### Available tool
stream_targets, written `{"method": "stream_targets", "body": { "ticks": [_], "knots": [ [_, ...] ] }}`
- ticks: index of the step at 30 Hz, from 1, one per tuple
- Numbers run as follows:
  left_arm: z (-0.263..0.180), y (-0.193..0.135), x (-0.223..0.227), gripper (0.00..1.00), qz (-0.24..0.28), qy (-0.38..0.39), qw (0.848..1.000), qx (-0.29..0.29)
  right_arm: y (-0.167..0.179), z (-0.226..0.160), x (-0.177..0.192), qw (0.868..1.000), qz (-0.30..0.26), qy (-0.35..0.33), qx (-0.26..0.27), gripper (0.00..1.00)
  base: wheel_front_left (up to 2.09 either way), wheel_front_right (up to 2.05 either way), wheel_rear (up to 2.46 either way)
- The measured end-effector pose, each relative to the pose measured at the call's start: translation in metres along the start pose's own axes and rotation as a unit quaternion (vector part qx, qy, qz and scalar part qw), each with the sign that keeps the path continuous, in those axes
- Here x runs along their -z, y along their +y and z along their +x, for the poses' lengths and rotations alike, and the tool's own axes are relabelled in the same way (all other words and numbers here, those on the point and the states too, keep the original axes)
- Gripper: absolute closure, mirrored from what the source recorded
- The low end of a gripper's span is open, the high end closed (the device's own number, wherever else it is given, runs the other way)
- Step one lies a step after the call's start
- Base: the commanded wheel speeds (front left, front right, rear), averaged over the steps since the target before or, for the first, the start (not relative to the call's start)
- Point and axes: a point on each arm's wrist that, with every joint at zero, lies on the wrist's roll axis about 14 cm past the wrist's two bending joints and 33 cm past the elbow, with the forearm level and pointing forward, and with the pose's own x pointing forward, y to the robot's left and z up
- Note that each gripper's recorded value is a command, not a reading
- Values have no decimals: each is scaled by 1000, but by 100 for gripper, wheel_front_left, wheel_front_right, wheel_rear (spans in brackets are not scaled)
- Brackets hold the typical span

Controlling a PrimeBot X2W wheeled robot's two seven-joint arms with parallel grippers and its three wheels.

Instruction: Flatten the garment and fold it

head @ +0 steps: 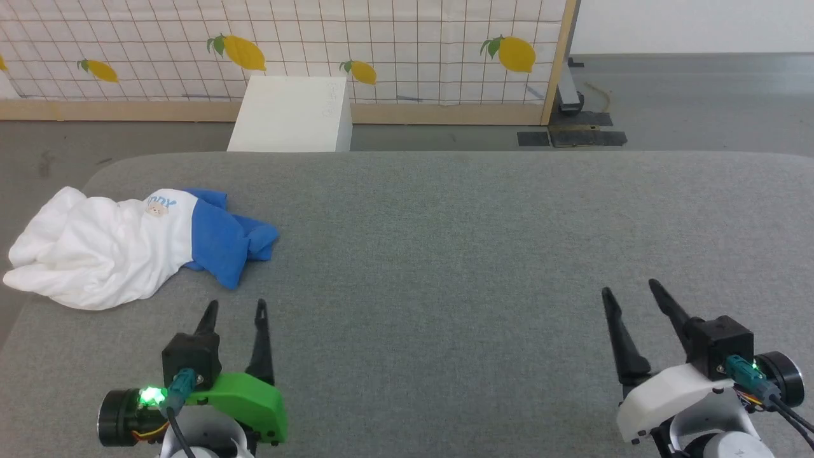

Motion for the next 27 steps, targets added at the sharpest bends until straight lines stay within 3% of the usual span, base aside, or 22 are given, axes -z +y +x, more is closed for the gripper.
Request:
{"method": "stream_targets", "body": {
  "ticks": [27],
  "knots": [
    [-8,12,2,0,-14,-13,999,-32,3,4,2,1000,21,-13,-5,0,0,0,0]
  ]
}}
